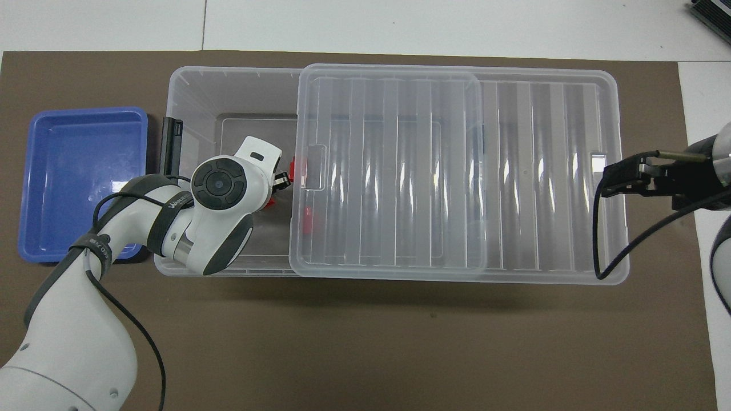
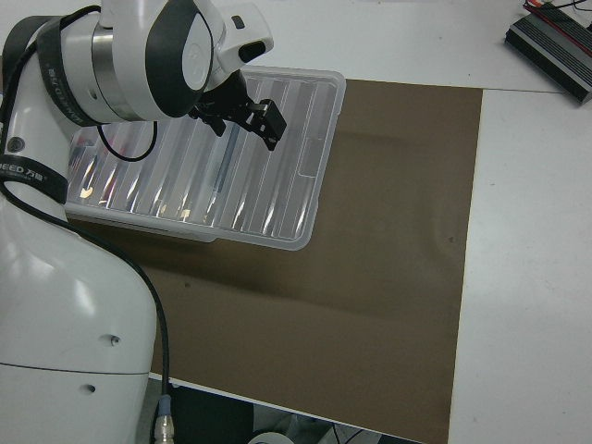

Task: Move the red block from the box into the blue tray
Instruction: 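Carry the red block into the blue tray with the left gripper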

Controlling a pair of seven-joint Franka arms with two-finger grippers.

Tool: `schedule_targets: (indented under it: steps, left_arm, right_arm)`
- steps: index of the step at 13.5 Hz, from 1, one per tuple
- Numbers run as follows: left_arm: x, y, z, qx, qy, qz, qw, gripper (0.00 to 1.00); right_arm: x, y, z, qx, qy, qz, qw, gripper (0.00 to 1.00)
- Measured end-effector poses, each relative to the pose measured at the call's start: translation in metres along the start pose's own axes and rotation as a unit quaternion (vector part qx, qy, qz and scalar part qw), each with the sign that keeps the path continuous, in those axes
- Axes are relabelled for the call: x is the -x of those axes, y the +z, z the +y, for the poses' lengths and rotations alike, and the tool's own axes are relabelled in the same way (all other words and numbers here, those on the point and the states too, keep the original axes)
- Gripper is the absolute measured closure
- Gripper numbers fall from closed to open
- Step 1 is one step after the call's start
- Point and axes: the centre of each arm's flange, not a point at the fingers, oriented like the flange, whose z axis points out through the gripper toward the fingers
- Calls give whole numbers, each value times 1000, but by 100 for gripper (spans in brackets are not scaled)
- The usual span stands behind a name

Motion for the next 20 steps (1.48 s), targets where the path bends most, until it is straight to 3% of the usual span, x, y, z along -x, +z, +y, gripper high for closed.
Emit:
schedule_targets:
  steps: [1, 5, 8, 11, 13, 16, 18, 20]
  left_arm:
    - [0, -1, -1, -4, 1, -2, 1000, 66]
    - [-4, -20, -3, -34, 9, -17, 999, 66]
    - [-28, -81, -3, -60, 7, -22, 998, 66]
    - [-52, -162, -11, -71, 36, -50, 996, 66]
    - [-81, -199, -39, -68, 71, -63, 993, 66]
    - [-136, -199, -122, -54, 136, -77, 986, 66]
    - [-165, -186, -176, -43, 167, -75, 982, 66]
    - [-184, -172, -213, -36, 190, -58, 979, 66]
  right_arm:
    - [0, 0, 0, 0, 0, 0, 1000, 0]
    - [0, 0, 0, 0, 0, 0, 1000, 0]
    - [0, 0, 0, 0, 0, 0, 1000, 0]
    - [0, 0, 0, 0, 0, 0, 1000, 0]
    - [-2, 0, 8, 0, 8, 0, 1000, 0]
    - [-11, 0, 31, -4, 30, 12, 999, 5]
    - [-22, 6, 54, -8, 50, 29, 998, 26]
    - [-35, 27, 78, -11, 72, 46, 996, 53]
